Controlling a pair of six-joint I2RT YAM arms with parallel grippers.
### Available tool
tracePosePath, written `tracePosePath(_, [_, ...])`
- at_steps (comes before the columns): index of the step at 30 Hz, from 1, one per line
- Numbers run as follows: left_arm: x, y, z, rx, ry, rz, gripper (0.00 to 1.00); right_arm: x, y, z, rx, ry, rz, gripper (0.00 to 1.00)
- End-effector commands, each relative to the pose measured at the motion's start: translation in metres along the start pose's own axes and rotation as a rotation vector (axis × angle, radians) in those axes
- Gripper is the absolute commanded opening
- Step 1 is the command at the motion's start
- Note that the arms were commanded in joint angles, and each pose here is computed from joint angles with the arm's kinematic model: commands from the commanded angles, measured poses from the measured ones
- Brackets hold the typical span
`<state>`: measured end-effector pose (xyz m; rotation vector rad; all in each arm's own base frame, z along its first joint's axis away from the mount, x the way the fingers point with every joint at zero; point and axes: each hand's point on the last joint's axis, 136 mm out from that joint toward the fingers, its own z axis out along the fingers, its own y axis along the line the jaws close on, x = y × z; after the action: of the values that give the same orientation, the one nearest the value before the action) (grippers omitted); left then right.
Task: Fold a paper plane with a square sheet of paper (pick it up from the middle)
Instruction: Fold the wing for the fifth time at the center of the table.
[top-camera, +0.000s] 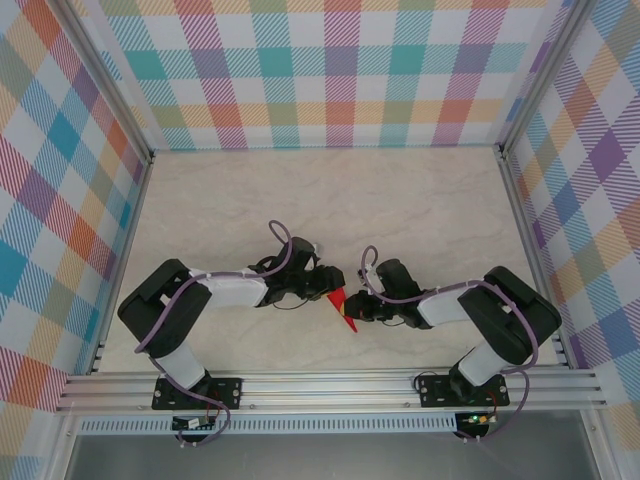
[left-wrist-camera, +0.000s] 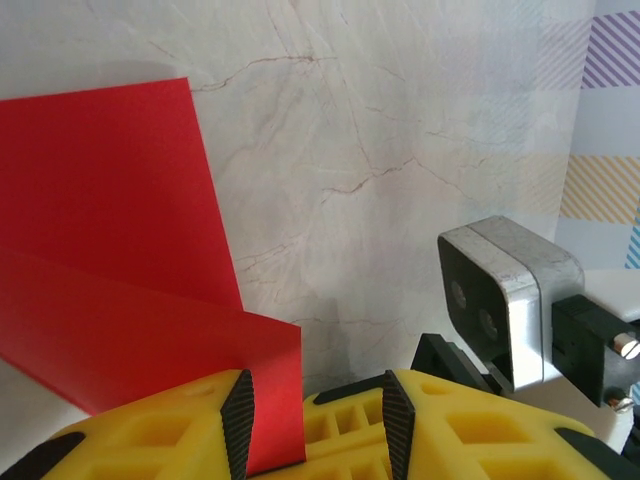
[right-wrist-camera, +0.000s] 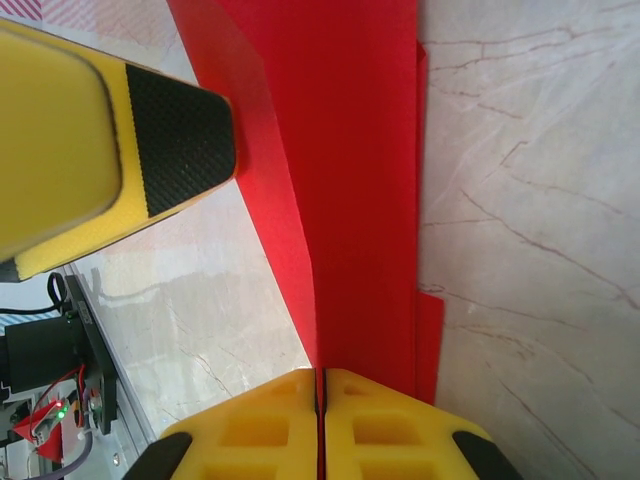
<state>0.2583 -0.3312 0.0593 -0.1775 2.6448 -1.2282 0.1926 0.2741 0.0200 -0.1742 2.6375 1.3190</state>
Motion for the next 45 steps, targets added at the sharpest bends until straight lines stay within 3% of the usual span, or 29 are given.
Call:
tracePosePath(1, [-0.001, -0.017, 0.004, 0.055, -0.008, 0.032, 0.41, -0.001, 0.001, 0.001, -0.015, 0.008, 0.011, 0.07])
tracePosePath(15, [0.007, -0.032, -0.016, 0.134, -0.047, 0.128, 0.49, -0.006, -0.001, -0.001, -0.053, 0.037, 0.113, 0.07])
tracePosePath(39, [0.008, 0.001, 0.015, 0.021, -0.039, 0.124, 0.47, -0.007, -0.010, 0.000, -0.063, 0.048, 0.182, 0.09])
tracePosePath(45, [0.007, -0.009, 0.013, 0.057, -0.042, 0.118, 0.48, -0.006, -0.012, 0.000, -0.052, 0.054, 0.184, 0.09])
